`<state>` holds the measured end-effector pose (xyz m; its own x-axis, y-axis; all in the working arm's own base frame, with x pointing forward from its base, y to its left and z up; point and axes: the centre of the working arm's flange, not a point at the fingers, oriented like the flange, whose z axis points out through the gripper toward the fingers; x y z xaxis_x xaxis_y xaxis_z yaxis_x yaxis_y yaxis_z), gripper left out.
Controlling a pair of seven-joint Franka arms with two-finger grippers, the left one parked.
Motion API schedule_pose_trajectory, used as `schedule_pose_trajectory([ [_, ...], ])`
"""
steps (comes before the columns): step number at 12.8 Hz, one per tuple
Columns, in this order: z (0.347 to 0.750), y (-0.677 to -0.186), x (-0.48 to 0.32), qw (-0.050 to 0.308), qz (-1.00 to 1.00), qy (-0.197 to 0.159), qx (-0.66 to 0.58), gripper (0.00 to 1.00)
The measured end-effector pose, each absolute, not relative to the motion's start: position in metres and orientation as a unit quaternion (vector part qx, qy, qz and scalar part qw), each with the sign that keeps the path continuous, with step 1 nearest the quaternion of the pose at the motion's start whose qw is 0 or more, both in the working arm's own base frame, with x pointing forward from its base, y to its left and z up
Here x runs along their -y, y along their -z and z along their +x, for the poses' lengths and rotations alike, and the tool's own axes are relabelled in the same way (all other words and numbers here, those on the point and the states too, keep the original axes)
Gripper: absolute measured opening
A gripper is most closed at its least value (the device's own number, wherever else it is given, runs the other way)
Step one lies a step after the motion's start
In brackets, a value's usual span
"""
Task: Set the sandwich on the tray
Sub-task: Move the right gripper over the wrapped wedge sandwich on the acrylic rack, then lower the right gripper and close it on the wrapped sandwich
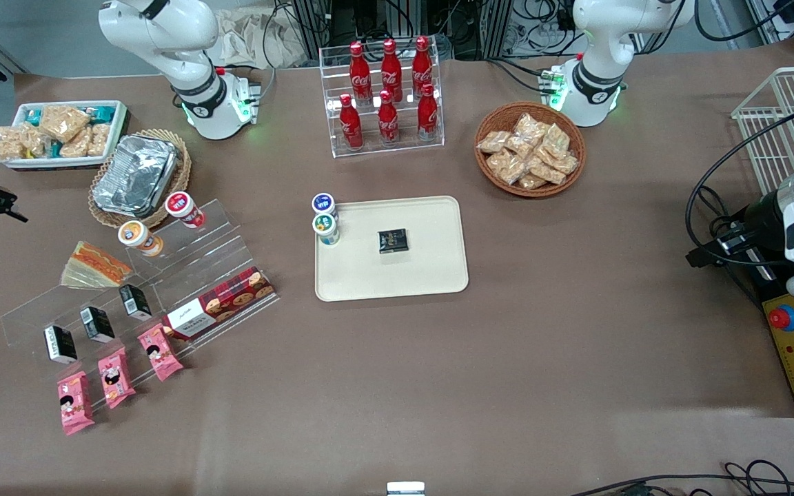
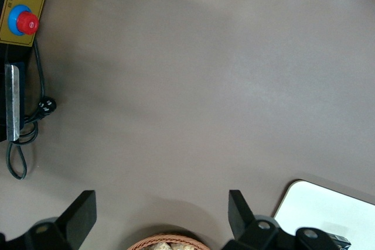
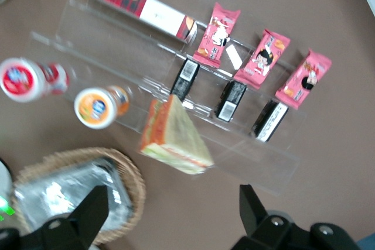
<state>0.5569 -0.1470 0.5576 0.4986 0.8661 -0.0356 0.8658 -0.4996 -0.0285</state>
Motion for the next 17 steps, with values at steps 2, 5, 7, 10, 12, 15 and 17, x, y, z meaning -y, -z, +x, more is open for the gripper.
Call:
schedule_pose_trajectory([
  [2, 0.563, -0.534, 0.149, 0.003, -0.832, -0.025, 0.554, 1.00],
  [5, 0.564, -0.498, 0.149, 0.005, -0.809, -0.027, 0.588, 0.99],
  [7, 0.562, -0.474, 0.148, 0.009, -0.800, -0.030, 0.600, 0.99],
  [10, 0.554, -0.436, 0.152, 0.018, -0.789, -0.037, 0.614, 0.99],
  [12, 0.545, -0.417, 0.163, 0.021, -0.783, -0.037, 0.620, 0.99],
  [15, 0.536, -0.397, 0.166, 0.027, -0.780, -0.041, 0.624, 0.99],
  [17, 0.532, -0.382, 0.165, 0.022, -0.779, -0.037, 0.625, 0.99],
])
